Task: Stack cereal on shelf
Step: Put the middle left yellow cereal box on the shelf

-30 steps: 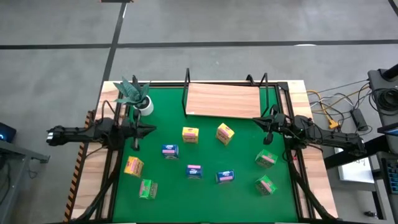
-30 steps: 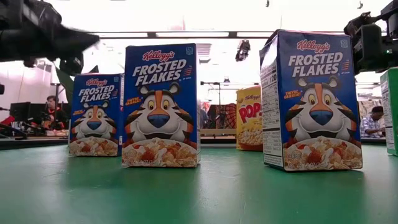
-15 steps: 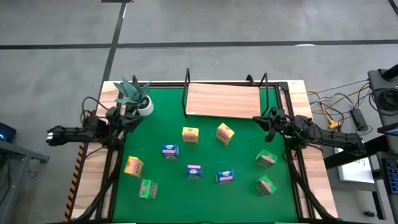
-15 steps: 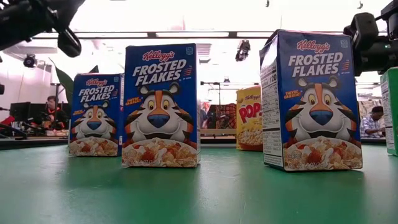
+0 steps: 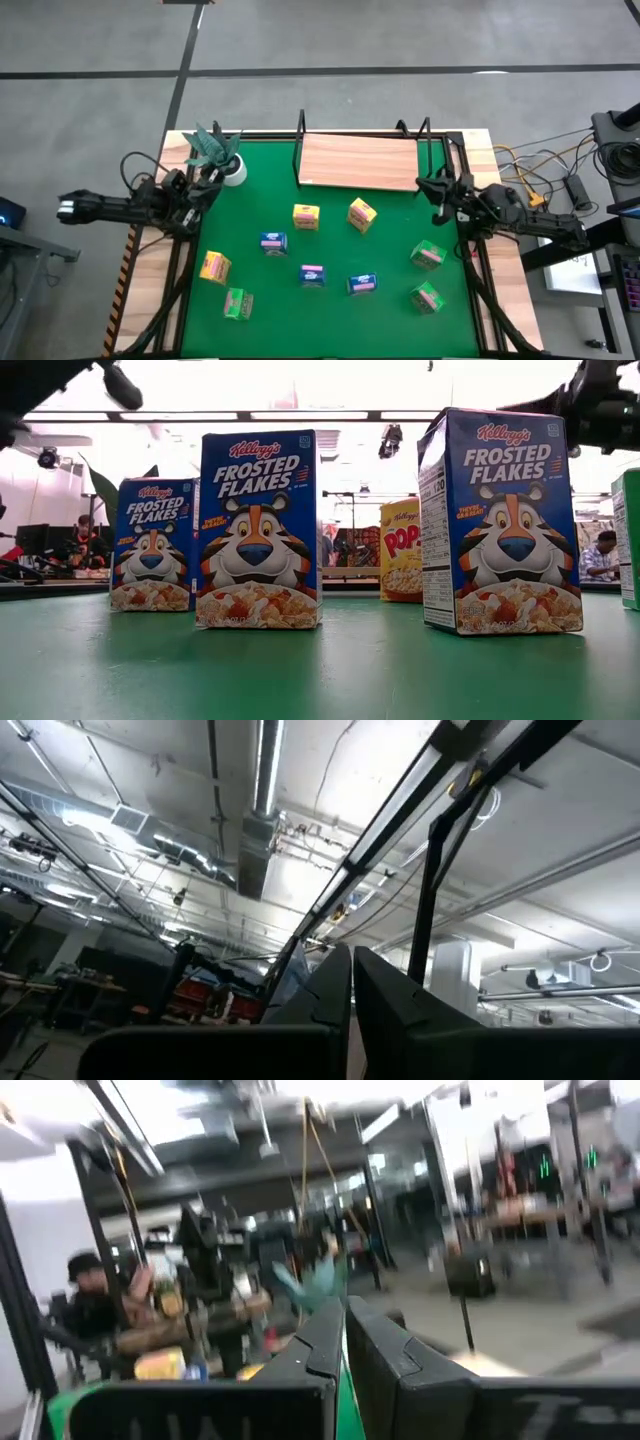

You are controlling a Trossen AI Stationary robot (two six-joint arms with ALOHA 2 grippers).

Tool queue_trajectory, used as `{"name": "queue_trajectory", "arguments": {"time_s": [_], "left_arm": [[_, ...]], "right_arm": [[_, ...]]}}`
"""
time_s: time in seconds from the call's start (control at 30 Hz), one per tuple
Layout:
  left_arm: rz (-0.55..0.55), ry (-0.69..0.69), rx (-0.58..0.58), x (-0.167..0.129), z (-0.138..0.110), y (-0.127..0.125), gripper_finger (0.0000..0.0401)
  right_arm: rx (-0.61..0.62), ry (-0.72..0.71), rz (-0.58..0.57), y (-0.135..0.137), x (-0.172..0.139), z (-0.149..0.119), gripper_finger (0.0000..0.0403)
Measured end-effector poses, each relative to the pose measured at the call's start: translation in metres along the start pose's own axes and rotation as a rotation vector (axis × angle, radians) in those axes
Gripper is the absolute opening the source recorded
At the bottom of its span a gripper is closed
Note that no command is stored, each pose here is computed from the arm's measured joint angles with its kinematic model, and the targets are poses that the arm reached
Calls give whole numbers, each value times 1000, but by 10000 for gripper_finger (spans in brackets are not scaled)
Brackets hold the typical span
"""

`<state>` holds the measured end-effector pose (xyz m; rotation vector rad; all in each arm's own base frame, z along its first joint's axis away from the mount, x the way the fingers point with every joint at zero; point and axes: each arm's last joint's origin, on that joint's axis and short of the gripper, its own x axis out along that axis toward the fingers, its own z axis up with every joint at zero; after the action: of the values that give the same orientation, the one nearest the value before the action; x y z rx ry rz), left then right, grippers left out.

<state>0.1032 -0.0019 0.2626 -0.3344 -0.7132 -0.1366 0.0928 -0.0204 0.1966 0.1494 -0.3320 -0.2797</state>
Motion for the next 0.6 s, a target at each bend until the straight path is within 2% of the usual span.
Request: {"name": "queue_trajectory", "arguments": {"time_s": [0.2,0.3,0.43,0.6], "left_arm": [[34,181,12,52,7,-3,0],[79,325,48,77,12,-5,0],[137,526,102,103,14,-6,0],[164,673,150,127,10,-5,0]], "right_arm": [[-84,-124,15,2,-1,12,9],[-114,-178,40,3,-2,17,9],[-161,-264,97,6,-4,25,9],[-205,-344,102,7,-6,32,9]]}}
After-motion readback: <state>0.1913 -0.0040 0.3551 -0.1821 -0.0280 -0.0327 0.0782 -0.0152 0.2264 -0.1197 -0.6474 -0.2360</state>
